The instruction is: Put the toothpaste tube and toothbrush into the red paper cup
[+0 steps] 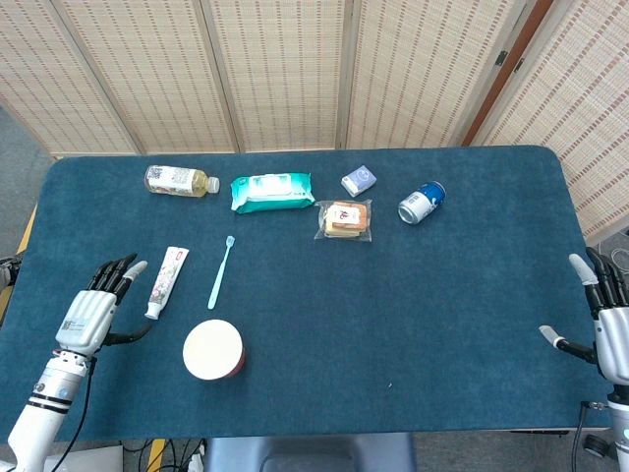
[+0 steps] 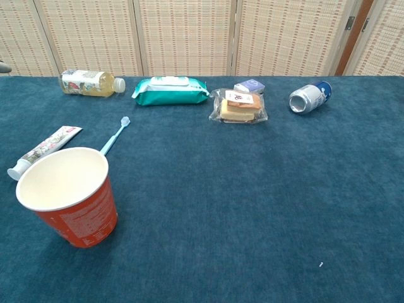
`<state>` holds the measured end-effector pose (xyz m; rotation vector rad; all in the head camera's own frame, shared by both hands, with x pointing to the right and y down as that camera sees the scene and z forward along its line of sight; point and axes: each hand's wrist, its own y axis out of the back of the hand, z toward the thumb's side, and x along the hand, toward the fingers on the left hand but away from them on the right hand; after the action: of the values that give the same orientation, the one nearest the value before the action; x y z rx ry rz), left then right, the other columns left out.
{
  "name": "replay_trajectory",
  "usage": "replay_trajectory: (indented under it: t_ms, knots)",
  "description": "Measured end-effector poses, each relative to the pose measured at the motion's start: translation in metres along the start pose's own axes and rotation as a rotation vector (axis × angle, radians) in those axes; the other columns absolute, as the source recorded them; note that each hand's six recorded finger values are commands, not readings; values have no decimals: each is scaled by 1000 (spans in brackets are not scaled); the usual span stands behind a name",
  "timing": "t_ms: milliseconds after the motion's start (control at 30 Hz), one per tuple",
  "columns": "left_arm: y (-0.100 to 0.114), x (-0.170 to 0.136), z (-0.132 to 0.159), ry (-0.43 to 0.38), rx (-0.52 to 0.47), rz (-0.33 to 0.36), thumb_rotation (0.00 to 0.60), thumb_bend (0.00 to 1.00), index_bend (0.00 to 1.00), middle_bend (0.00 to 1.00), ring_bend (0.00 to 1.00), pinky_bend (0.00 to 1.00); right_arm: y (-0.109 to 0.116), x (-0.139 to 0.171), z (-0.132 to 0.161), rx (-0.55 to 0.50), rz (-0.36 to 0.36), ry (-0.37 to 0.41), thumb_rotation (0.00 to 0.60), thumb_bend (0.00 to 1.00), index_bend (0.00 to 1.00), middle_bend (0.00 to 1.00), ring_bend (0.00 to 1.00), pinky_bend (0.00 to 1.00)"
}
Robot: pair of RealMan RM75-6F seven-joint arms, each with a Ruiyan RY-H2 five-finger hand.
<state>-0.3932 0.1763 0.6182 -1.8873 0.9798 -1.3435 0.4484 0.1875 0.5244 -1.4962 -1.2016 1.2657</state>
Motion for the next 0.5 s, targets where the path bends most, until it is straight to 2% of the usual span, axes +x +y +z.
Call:
replay_trajectory:
  t_ms: [300,500]
  knots:
    - [-12,27,-8,-17,56,-81,600,46,0,0,0,0,-3,-9,5,-1,14,8,600,0,0,0,26,366]
    - [-16,45,-17,-6,66,-102,600,45,0,0,0,0,-6,-15,7,-4,25,9,600,0,0,0,26,366]
